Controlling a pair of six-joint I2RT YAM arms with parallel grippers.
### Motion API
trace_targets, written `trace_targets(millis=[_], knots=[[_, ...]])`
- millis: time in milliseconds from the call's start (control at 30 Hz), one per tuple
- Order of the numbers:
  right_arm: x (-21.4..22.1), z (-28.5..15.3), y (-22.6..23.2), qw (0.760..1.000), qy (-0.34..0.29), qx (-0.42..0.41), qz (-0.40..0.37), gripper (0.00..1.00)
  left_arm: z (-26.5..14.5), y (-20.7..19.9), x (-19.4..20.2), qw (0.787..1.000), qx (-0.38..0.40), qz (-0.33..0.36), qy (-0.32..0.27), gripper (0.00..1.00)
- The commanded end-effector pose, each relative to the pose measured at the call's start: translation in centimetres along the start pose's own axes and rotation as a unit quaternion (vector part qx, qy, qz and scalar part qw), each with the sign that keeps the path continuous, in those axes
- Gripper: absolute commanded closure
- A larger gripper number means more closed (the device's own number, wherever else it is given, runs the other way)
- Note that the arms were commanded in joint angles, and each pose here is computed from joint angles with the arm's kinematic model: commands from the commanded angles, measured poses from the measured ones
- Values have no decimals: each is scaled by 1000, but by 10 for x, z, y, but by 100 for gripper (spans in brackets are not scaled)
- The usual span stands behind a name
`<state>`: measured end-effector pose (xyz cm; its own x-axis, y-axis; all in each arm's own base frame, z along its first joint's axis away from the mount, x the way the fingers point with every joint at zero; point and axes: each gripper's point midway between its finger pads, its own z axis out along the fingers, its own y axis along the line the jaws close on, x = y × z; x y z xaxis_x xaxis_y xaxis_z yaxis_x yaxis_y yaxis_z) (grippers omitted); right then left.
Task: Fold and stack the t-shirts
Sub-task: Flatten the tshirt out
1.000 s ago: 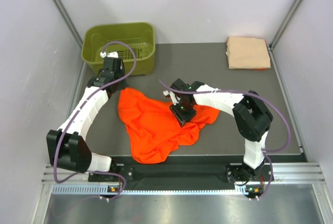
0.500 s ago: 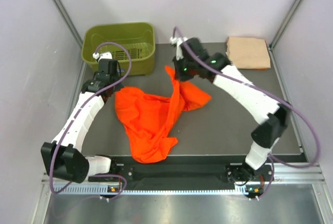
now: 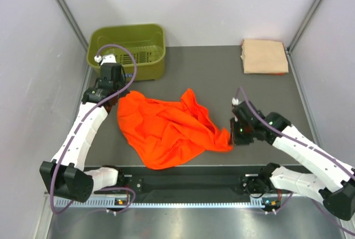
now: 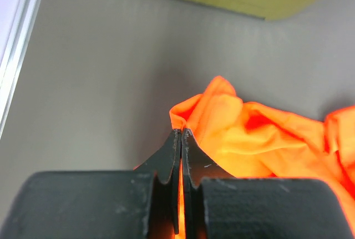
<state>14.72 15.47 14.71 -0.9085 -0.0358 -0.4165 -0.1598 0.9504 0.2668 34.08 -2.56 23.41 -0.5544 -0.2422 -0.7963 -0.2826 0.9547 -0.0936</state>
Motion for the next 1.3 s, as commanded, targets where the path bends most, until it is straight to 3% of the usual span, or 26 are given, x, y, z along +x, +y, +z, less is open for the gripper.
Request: trace_targets(millis=[0,67,100,200,300,367,400,433,500,533,567,600,667,733,1000,1267], knots=[[29,10,-17,996,37,26,73,82,-4,3,8,1000,2,-2,5,100],[28,12,-21,996,43,35,74,78,-3,5,13,1000,2,3,12,100],[17,11,-21,996,27,39,73,62,-2,5,14,1000,1,5,12,100],[-34,17,-18,998,-13,36,43,46,-2,4,16,1000,5,12,14,100],[-100,40,10,998,-54,-17,-11,45,-1,-1,20,999,20,14,21,100],[-121,76,22,998,-29,-27,-46,45,1,-5,24,999,31,13,27,100],[-154,75,40,995,-55,-48,-62,45,2,-8,27,999,39,11,32,100],[-156,106,43,996,-18,-46,-70,45,4,-10,29,998,42,7,36,100],[-198,112,62,993,-45,-56,-90,46,5,-13,33,998,48,6,44,100],[-203,136,60,994,-30,-47,-89,48,5,-13,33,998,49,4,45,100],[-230,133,70,993,-57,-52,-88,53,6,-13,36,998,49,6,48,100],[-237,140,71,994,-57,-48,-85,63,7,-13,38,998,48,6,49,100],[-253,162,76,995,-58,-45,-73,72,8,-10,43,998,43,9,54,100],[-255,186,72,997,-47,-30,-55,72,8,-11,45,997,45,8,58,100],[-259,216,80,999,-37,10,34,46,7,-10,53,997,50,3,66,100],[-249,233,73,994,-42,94,39,51,3,-5,54,997,43,6,62,100]])
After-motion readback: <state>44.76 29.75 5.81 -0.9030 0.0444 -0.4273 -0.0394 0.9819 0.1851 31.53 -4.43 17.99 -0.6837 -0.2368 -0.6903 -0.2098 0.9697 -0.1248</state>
